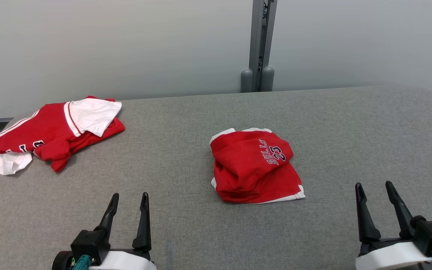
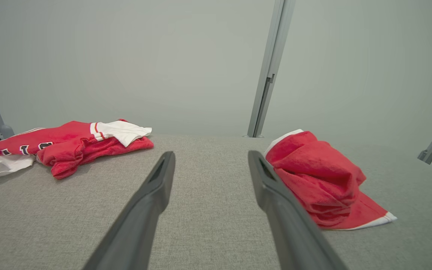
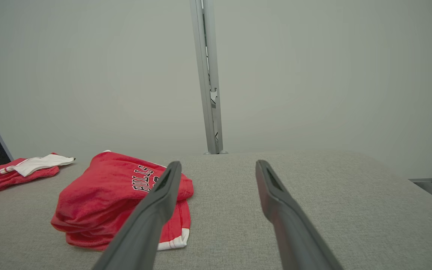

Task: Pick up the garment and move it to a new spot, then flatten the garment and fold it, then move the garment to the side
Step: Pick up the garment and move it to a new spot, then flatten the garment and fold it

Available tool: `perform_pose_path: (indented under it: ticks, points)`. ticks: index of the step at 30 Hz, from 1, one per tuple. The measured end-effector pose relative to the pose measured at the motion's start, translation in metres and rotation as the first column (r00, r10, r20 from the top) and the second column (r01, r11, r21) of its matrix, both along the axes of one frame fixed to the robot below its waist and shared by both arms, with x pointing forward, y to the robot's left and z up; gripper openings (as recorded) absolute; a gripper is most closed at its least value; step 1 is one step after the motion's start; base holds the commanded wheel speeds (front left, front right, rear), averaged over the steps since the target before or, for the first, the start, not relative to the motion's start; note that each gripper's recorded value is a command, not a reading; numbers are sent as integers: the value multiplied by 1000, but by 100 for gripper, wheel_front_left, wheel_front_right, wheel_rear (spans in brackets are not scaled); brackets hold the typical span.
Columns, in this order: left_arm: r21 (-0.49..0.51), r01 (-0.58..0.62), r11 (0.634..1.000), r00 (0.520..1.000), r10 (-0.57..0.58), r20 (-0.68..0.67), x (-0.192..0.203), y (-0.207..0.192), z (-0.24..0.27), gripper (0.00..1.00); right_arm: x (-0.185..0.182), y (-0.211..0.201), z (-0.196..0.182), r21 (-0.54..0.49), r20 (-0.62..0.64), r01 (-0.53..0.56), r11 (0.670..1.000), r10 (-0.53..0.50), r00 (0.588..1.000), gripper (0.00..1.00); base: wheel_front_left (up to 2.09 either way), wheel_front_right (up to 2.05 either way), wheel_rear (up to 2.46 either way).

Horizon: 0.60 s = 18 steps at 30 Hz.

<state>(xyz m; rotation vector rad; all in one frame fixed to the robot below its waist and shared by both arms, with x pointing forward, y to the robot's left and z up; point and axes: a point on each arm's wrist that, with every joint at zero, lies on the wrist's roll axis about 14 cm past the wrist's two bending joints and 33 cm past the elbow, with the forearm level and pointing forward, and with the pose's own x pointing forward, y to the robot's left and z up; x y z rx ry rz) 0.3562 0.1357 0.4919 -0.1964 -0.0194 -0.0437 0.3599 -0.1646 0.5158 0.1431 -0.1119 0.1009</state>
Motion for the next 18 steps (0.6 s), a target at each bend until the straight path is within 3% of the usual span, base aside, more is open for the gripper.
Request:
perform_pose_path:
  ticks: [18]
  points:
    - [-12,8,1000,1000,-8,-23,-3,-2,-7,100,2,1,-2,-1,-5,-5,1000,5,1000,100,0,0,0]
